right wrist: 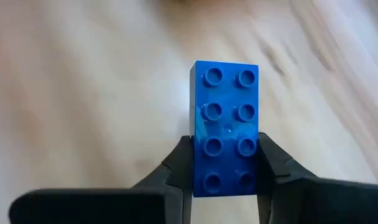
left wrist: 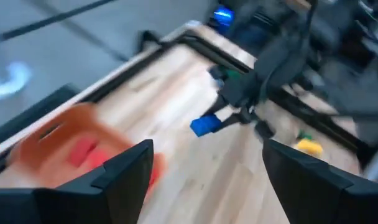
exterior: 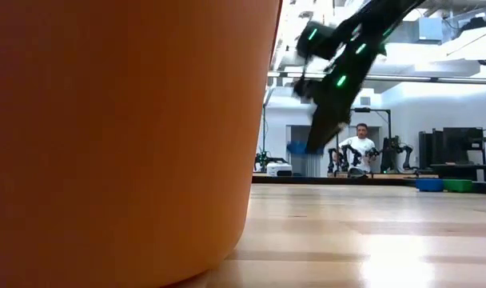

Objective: Sort blocks
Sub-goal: Put the blue game piece into the yellow bin

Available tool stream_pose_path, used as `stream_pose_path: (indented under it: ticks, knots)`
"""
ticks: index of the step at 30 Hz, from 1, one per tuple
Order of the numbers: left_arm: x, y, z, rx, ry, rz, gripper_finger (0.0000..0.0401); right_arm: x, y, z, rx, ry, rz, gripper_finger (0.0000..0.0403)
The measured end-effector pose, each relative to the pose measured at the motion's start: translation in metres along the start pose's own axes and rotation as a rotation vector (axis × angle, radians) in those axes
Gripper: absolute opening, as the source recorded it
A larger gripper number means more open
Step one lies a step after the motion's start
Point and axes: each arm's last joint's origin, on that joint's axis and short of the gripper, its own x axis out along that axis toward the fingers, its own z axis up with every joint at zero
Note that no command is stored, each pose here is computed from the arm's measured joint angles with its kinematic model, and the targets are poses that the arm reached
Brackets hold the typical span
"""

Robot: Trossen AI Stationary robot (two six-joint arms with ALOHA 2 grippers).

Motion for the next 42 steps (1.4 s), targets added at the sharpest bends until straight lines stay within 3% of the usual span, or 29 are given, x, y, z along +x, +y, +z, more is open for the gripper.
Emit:
stream_pose_path:
  ticks: [4, 7, 13, 16, 22, 28, 34, 42]
  knots:
    - [0.025, -0.022, -0.001, 0.207, -0.032, -0.084, 0.0285, -0.059, 0.009, -0.004, -0.060, -0.179, 0.239, 0.0100]
    - [0.035, -0.033, 0.006, 0.312, -0.121, -0.117, 0.0276, -0.098, 0.003, -0.001, -0.013, -0.282, 0.376, 0.0105]
    - [0.058, -0.051, 0.015, 0.570, -0.199, -0.152, 0.0260, -0.143, -0.010, 0.009, 0.020, -0.447, 0.449, 0.0107]
    - [0.066, -0.058, 0.021, 0.648, -0.287, -0.195, 0.0257, -0.149, -0.009, 0.015, -0.001, -0.526, 0.480, 0.0108]
    - [0.086, -0.071, 0.026, 0.680, -0.332, -0.297, 0.0256, -0.151, -0.010, 0.031, -0.024, -0.615, 0.689, 0.0109]
    - [0.094, -0.081, 0.031, 0.719, -0.312, -0.379, 0.0256, -0.143, -0.016, 0.034, 0.010, -0.540, 0.850, 0.0110]
    - [0.102, -0.084, 0.026, 0.771, -0.206, -0.432, 0.0256, -0.126, -0.023, 0.039, 0.080, -0.424, 0.973, 0.0110]
    - [0.109, -0.091, 0.021, 0.799, -0.163, -0.491, 0.0238, -0.122, -0.025, 0.056, 0.081, -0.428, 1.081, 0.0111]
